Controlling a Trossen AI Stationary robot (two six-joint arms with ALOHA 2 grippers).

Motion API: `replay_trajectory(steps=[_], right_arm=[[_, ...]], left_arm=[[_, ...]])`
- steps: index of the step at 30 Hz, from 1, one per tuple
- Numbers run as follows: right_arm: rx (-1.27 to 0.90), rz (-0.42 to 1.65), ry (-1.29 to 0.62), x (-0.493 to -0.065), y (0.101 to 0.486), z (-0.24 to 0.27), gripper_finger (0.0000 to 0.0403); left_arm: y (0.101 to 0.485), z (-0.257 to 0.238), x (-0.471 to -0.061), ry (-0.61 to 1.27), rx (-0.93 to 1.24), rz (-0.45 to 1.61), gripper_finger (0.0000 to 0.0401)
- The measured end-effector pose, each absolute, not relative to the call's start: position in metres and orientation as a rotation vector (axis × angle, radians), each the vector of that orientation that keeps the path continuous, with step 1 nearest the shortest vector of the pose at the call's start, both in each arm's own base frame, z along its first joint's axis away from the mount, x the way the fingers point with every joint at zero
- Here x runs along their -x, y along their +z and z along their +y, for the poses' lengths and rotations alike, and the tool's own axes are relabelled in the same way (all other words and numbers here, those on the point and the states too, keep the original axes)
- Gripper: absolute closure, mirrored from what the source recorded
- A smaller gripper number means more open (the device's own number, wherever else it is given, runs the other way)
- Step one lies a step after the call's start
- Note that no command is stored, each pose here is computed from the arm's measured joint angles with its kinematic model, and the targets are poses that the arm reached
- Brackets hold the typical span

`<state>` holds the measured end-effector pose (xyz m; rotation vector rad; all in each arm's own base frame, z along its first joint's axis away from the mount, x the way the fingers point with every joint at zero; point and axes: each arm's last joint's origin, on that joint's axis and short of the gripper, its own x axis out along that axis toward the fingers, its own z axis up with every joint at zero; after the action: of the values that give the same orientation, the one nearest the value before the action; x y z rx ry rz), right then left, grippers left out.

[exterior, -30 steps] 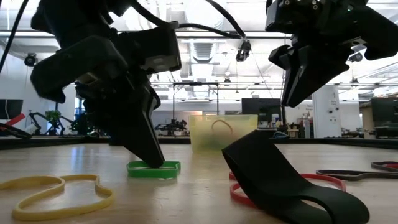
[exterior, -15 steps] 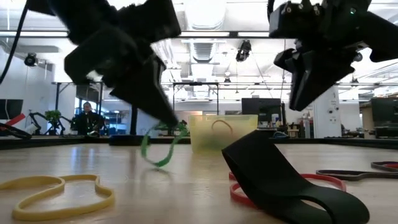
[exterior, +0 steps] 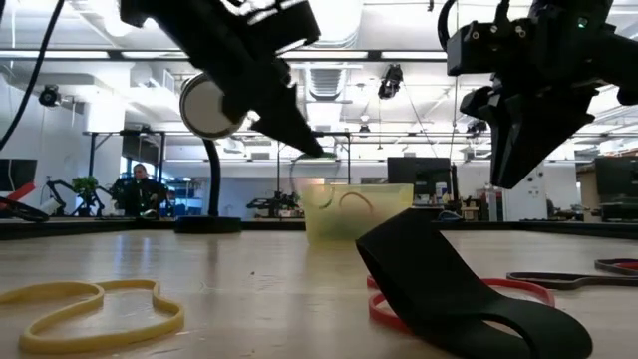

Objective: Pick and place rubber bands into bin
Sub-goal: Put the green rubber band into the yellow bin

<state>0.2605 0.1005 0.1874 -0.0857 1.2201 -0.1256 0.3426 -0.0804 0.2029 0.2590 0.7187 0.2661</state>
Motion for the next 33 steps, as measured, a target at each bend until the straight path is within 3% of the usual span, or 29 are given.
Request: replay_trajectory(steps=[12,22,33], right_arm=[[0.135,1.236,-0.176,-0.254,0.177,0.096,0.0344],[0.159,1.22,-0.202,-0.254,0.177,0.095,0.0344],[0.167,1.21,-0.213,-0.255,0.177,0.095,0.0344]], left_arm=[[0.218,-0.026,-0.362,0.371,-0.3,0.59,0.0401],[0.219,0.032,-0.365,0.399,-0.196,0.568,0.0401],[0.222,0.05,-0.366,0.394,-0.159,0.512,0.0401]])
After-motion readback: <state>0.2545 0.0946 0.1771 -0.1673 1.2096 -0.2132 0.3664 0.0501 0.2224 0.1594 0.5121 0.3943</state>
